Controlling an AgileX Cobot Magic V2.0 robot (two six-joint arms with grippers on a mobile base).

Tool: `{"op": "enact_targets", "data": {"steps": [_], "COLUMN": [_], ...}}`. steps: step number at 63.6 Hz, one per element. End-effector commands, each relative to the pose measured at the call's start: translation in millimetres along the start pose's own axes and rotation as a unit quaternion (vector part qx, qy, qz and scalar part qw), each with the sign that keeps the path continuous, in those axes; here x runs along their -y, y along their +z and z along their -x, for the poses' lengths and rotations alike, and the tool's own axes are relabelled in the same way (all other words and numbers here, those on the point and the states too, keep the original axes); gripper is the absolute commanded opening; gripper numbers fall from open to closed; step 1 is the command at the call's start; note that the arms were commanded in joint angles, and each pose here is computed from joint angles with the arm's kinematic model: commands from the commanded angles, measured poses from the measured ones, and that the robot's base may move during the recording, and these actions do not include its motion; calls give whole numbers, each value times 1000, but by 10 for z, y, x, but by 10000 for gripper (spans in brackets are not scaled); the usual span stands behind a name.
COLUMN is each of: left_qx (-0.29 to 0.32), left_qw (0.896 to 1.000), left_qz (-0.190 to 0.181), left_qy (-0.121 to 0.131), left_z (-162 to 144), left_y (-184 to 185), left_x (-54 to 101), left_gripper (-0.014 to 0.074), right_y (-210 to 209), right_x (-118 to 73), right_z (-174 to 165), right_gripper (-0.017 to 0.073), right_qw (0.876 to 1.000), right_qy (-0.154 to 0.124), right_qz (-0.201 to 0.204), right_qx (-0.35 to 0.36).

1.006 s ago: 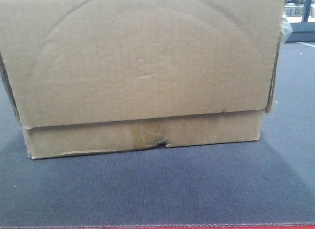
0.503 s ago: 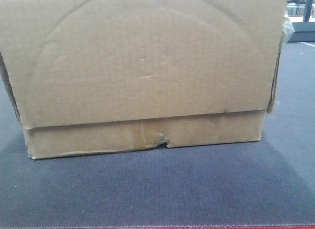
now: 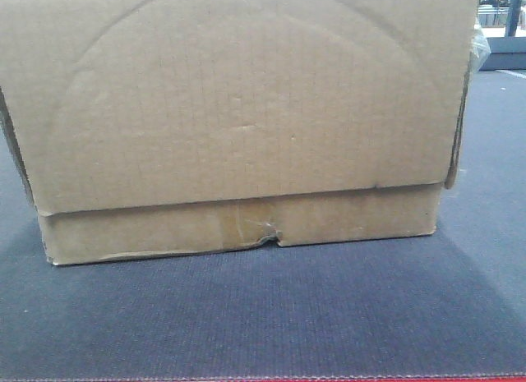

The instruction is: Grab carton from right shelf to conveyor

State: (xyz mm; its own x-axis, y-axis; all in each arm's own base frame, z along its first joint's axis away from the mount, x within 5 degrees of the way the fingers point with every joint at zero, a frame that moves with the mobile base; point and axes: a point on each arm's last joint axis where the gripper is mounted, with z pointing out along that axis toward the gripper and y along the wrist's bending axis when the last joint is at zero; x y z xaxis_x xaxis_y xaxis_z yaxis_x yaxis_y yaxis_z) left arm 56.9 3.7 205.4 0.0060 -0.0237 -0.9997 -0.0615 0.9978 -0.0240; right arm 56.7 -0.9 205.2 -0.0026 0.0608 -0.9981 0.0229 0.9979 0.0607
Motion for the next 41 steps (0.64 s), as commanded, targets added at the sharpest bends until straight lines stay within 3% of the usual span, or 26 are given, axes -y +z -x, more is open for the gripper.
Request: {"op": "enact_targets", "data": {"steps": [1,41], "left_qx": [12,12], "left_qw": [1000,1000], "left_qz": [1,1], "left_qy": [-2,-2], "left_z": [24,24], "left_y": [-5,-5], "left_x": [0,0], "left_gripper": [13,13], "right_y": [-3,-3], "right_x": [4,4], "right_z": [23,23], "right_gripper": [-67,-67], "right_qw": [1000,1000], "right_qy": [-1,-1], "right_qz": [-3,-3], "right_qx": [14,14]}}
